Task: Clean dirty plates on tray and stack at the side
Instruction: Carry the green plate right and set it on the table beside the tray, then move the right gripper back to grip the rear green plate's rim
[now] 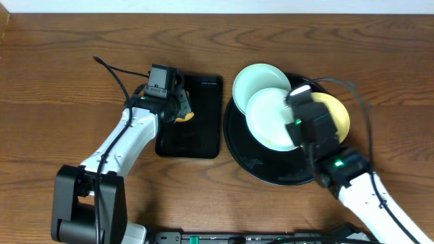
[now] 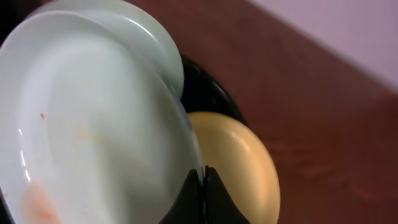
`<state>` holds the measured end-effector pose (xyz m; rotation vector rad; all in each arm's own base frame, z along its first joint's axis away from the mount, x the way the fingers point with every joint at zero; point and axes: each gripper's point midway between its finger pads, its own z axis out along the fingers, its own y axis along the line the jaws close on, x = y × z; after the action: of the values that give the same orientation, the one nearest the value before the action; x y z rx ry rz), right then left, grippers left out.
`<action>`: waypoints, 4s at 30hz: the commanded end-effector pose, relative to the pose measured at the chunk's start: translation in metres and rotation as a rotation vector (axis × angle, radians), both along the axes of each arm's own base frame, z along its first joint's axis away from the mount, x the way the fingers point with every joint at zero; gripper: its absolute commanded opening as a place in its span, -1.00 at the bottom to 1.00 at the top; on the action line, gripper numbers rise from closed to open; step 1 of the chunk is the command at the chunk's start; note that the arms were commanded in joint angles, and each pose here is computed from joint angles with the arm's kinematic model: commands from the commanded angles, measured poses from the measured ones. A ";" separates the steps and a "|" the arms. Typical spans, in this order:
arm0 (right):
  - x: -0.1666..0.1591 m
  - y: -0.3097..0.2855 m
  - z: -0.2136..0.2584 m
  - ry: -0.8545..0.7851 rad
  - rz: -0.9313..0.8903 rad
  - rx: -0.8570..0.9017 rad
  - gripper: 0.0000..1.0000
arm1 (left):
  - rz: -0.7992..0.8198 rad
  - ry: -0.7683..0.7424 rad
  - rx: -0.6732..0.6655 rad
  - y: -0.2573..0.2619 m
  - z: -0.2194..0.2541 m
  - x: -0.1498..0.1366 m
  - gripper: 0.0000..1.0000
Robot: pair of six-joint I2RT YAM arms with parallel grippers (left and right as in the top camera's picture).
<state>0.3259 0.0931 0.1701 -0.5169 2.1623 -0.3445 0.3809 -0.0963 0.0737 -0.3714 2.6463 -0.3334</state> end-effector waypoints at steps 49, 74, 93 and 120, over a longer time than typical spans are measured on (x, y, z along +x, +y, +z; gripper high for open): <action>-0.051 -0.325 -0.055 -0.240 -1.486 0.802 -0.98 | 0.004 0.015 0.025 0.004 -0.002 0.000 -0.85; 0.032 -0.118 -0.065 0.270 -0.262 0.861 -0.12 | 0.004 0.016 0.025 0.004 -0.002 -0.001 -0.85; 0.111 -0.017 -0.051 0.449 -0.012 0.568 -0.17 | 0.004 0.000 0.022 0.004 -0.001 0.003 -0.85; 0.111 0.048 -0.158 0.657 0.074 0.623 -0.97 | -0.219 -0.167 -0.037 -0.061 0.023 0.018 -0.85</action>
<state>0.4447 0.1253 0.0115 -0.3269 2.6732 0.5833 0.3952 -0.1503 0.0941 -0.1058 2.5361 -0.4553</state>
